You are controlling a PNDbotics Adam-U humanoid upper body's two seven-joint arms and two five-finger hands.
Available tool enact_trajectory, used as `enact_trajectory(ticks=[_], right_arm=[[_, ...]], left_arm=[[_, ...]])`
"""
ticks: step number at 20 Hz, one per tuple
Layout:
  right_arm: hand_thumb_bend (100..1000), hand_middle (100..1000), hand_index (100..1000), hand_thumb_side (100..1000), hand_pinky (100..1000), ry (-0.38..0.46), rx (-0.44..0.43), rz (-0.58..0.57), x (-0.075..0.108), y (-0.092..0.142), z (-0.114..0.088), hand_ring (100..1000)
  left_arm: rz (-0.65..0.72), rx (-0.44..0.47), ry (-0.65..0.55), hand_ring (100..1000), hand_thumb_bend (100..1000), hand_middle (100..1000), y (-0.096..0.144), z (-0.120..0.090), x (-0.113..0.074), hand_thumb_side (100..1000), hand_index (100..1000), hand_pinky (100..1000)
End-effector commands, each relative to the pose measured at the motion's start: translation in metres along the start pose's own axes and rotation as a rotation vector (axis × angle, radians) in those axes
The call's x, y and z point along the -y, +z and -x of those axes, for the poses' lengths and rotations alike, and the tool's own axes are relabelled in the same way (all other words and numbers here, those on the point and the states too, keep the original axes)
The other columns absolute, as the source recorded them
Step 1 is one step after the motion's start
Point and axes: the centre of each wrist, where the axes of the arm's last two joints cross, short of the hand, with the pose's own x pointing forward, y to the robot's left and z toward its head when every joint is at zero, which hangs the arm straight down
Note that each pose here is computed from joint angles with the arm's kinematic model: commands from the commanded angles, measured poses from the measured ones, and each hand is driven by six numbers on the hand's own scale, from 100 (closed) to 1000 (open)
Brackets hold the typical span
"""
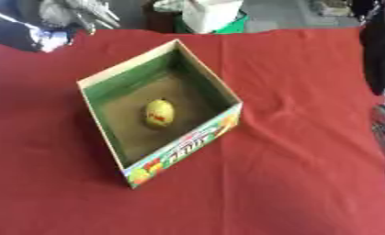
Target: Pick up objects on the table and place them in the box.
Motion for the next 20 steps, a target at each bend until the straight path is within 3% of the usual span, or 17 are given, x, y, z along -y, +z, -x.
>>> enact_trajectory(ticks=[1,9,20], right_arm=[[100,717,859,856,797,-0.012,0.039,-0.013,0.0,-0.006,-0.009,782],[100,717,859,855,798,-0.032,0.05,-0.02,-0.004,-0.009,-0.01,784],[100,715,859,848,800,-0.035,0.054,-0.017,-0.005,-0.01,-0.01,787]], left_arm=[[-0.024,-0.001,0.005,436,100,315,-0.014,-0.003,0.0,312,272,370],[0.007,-0.033,0.059,441,100,322,-0.046,-0.009,0.036,300,274,377],[0.096,-0.124,-0.029,471,100,353,-0.061,-0.007,0.075,280,309,419]])
